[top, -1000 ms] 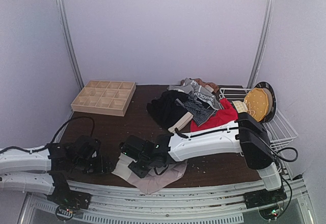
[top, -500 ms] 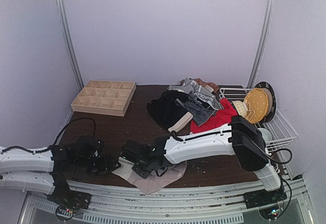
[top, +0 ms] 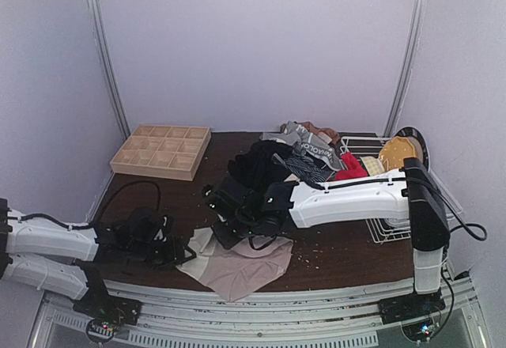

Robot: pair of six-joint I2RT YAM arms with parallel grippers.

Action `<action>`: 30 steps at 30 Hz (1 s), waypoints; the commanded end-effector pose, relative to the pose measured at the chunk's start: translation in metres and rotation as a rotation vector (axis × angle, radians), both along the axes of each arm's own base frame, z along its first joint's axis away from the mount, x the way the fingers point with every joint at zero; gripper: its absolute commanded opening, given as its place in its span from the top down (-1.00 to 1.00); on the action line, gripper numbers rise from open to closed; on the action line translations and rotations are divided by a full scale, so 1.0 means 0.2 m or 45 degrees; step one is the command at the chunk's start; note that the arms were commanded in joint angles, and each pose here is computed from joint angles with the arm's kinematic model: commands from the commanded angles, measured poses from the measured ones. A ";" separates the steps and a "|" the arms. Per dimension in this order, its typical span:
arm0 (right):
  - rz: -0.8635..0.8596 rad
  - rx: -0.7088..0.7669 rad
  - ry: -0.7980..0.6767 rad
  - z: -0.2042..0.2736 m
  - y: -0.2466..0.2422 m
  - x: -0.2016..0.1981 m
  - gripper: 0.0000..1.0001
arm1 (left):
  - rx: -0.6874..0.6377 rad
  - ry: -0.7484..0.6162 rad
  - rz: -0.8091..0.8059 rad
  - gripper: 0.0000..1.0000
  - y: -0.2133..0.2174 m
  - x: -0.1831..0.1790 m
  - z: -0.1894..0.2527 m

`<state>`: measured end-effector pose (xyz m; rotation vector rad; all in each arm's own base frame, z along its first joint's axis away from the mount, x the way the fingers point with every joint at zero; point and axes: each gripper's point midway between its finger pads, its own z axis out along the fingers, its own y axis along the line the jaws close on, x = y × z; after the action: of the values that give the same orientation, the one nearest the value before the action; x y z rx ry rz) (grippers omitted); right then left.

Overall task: Roll the underwear
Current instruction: Adjust the underwear at the center of the board.

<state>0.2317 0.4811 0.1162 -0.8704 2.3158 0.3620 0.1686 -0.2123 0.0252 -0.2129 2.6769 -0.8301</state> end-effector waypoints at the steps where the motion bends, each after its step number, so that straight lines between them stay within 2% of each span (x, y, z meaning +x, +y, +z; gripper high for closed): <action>1: -0.116 0.051 0.083 -0.04 -0.08 0.07 1.00 | 0.118 0.138 -0.049 0.18 0.07 -0.10 -0.17; 5: -0.244 0.122 0.110 -0.04 -0.18 0.21 1.00 | 0.161 0.130 -0.064 0.55 0.07 -0.09 -0.18; 8: -0.365 0.179 0.143 -0.06 -0.27 0.33 1.00 | 0.226 0.097 -0.083 0.99 0.09 -0.06 -0.18; 13: -0.511 0.234 0.175 -0.10 -0.42 0.49 1.00 | 0.317 0.060 -0.127 1.00 0.09 0.02 -0.16; 18: -0.561 0.221 0.144 -0.08 -0.51 0.59 1.00 | 0.355 0.080 -0.132 1.00 0.11 0.14 -0.20; 24: -0.500 0.124 0.076 -0.02 -0.51 0.72 1.00 | 0.401 0.101 -0.150 1.00 0.10 0.21 -0.23; 30: -0.374 0.030 0.083 -0.04 -0.36 0.80 1.00 | 0.417 0.148 -0.085 1.00 0.19 0.12 -0.26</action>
<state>0.3898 0.4018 0.1257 -0.3674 2.3993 0.3687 0.2355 -0.2230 0.0133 -0.0370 2.7126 -0.6262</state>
